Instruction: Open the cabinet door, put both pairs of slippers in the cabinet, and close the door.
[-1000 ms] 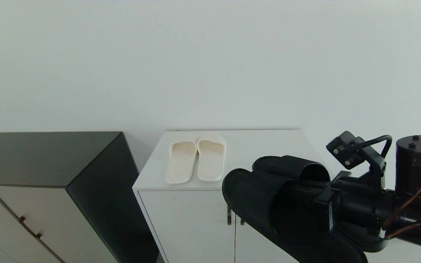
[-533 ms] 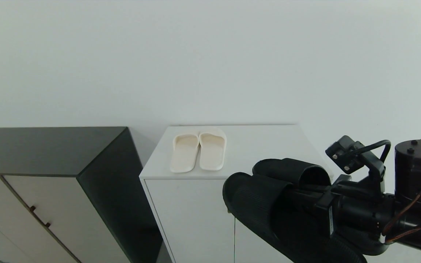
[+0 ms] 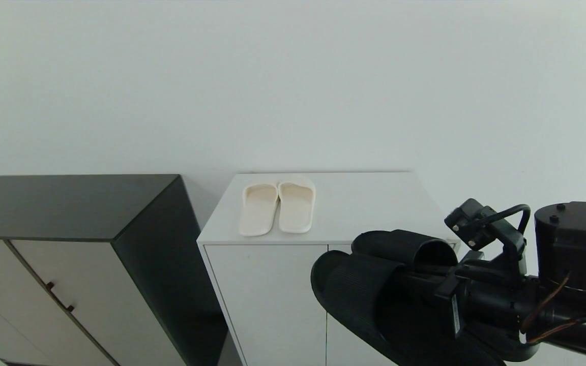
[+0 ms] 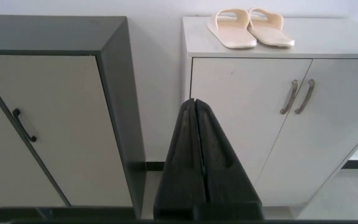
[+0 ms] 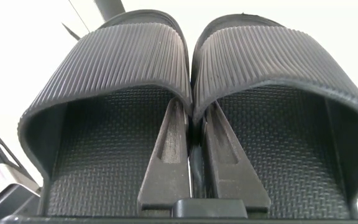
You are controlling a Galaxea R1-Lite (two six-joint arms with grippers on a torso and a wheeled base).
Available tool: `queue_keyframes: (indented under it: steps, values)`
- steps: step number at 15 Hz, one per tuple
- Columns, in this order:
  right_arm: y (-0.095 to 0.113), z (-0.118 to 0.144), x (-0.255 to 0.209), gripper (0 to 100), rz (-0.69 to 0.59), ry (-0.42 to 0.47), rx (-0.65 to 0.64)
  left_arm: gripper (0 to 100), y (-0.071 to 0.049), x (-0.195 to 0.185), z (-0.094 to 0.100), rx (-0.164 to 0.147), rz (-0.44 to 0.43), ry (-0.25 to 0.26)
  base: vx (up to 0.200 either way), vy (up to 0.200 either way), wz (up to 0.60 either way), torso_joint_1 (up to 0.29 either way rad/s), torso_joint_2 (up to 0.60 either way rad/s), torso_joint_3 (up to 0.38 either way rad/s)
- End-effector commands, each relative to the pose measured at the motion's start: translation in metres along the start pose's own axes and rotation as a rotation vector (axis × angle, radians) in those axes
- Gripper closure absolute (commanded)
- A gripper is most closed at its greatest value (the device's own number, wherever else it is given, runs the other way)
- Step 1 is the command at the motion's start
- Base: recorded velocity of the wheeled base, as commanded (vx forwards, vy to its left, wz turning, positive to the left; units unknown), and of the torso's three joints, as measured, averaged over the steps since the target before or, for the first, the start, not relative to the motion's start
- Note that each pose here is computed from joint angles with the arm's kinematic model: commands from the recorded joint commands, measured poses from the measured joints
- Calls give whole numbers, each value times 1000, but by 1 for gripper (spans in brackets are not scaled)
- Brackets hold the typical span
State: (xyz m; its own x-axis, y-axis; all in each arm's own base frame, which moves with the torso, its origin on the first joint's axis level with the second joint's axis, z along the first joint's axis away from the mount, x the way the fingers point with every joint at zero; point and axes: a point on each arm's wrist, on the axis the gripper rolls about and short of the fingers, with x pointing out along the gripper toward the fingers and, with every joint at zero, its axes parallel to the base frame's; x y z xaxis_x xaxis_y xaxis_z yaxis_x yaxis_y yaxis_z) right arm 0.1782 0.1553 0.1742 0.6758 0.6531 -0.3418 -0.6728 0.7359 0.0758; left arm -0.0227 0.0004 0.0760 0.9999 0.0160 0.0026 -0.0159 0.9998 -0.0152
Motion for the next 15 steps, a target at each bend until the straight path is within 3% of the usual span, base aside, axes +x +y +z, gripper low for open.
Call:
queue_keyframes:
  steps: [1, 6, 15]
  values:
    - [1, -2, 2, 100, 3, 10, -1, 100, 0, 0, 0, 0, 1, -1, 0, 0, 0, 0, 0, 0]
    - [1, -4, 3, 100, 5, 19, -1, 100, 0, 0, 0, 3, 4, -1, 0, 0, 0, -21, 53, 31]
    - [6, -6, 1, 100, 22, 24, -10, 100, 0, 0, 0, 0, 1, -1, 0, 0, 0, -199, 460, 259]
